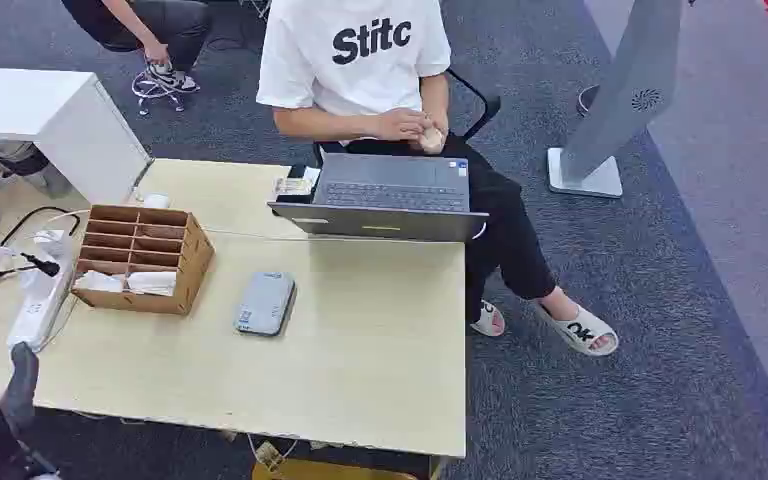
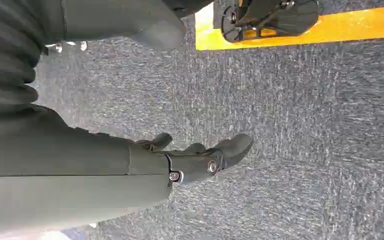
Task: Pass the card to the sensor for recognition and then transmit it.
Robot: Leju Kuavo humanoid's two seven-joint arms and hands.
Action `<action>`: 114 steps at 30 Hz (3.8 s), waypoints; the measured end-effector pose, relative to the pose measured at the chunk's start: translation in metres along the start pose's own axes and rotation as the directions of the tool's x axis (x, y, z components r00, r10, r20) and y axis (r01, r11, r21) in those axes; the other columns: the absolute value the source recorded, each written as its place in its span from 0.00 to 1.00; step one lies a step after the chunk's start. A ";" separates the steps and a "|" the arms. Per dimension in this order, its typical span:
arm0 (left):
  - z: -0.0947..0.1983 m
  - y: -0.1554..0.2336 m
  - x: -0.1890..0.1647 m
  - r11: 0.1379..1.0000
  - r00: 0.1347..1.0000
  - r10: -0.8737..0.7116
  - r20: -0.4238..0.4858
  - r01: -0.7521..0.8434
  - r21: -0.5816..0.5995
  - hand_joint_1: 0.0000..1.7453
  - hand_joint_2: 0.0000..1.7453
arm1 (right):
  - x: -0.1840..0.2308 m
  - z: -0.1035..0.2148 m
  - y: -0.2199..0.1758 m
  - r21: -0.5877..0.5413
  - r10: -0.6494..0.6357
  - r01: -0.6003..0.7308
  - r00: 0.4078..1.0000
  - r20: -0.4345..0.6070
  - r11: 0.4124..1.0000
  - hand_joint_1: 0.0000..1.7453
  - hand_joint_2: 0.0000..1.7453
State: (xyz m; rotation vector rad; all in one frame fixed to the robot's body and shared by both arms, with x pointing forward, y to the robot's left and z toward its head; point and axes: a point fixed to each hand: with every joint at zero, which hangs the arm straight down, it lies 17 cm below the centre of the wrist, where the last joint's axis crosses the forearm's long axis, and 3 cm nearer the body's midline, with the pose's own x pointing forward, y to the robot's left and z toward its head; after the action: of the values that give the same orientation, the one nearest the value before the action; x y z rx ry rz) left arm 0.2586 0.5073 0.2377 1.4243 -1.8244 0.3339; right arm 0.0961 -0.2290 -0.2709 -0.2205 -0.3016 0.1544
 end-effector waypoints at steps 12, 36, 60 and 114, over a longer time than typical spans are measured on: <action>-0.041 -0.094 0.063 0.980 0.988 0.009 0.151 0.022 -0.200 0.00 1.00 | -0.004 0.001 0.003 0.018 0.017 -0.017 1.000 -0.019 1.000 0.00 1.00; -0.068 -0.201 0.133 0.838 0.770 -0.326 0.548 0.504 -0.211 0.00 1.00 | -0.007 0.002 0.011 0.061 0.062 -0.060 0.998 -0.028 0.996 0.00 1.00; -0.043 -0.245 0.126 0.615 0.444 -0.486 0.753 0.786 -0.066 1.00 1.00 | -0.011 0.005 0.020 0.113 0.122 -0.116 0.992 -0.042 0.987 0.00 1.00; 0.136 -0.309 0.052 0.433 0.468 -0.259 0.845 0.838 -0.332 1.00 1.00 | -0.012 0.005 0.021 0.116 0.137 -0.132 0.990 -0.037 0.984 0.00 1.00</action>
State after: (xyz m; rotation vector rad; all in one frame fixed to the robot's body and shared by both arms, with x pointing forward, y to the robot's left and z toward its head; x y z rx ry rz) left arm 0.4796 0.2814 0.1077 1.5420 -1.4363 -1.4051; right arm 0.0810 -0.2104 -0.2747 -0.1314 -0.2329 0.2994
